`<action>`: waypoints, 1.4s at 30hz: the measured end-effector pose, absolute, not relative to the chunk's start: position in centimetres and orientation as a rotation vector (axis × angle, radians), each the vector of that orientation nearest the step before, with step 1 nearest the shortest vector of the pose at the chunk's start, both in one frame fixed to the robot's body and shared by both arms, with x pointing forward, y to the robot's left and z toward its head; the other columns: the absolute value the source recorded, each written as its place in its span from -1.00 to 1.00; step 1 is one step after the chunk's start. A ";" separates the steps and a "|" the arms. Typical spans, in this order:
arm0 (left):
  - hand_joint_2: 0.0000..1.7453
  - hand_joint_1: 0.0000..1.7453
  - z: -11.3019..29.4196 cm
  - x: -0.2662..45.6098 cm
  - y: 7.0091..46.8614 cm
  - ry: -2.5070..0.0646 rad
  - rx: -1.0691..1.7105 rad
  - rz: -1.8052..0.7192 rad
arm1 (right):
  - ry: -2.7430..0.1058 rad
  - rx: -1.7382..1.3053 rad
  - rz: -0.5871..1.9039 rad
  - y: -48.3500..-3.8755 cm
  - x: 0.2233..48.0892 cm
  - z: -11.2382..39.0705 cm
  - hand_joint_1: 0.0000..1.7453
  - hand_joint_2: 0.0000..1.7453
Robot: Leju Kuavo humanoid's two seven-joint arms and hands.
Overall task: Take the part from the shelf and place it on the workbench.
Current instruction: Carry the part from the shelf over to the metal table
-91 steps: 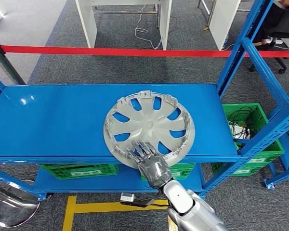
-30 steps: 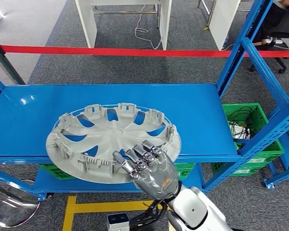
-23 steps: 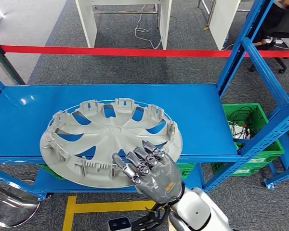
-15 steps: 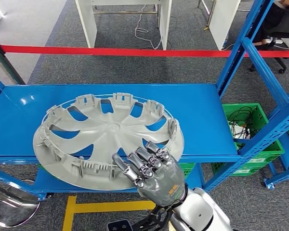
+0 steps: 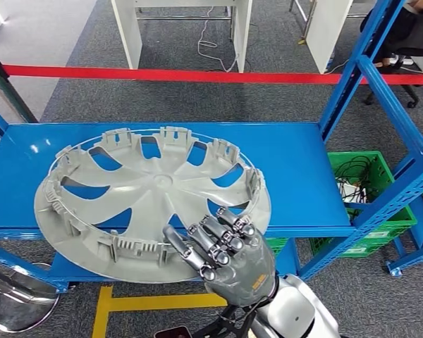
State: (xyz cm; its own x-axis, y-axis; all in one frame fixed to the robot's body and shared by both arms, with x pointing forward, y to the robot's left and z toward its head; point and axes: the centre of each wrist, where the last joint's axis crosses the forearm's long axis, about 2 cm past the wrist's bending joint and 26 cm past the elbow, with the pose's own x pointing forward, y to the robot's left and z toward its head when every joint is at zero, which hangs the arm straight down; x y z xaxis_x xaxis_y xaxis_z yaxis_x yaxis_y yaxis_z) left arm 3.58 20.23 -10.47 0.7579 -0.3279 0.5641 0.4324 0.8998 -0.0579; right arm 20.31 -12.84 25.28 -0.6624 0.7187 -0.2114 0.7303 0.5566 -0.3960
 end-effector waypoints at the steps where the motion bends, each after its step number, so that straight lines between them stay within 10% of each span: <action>1: -1.00 -1.00 -10.5 3.6 20.2 -0.578 -0.190 -0.417 | 2.749 1.282 -0.713 -12.9 20.3 25.4 1.00 1.00; 42: -1.00 -1.00 -10.4 4.3 20.4 -0.578 -0.140 -0.390 | 2.680 1.327 -0.667 -14.4 20.2 26.4 1.00 1.00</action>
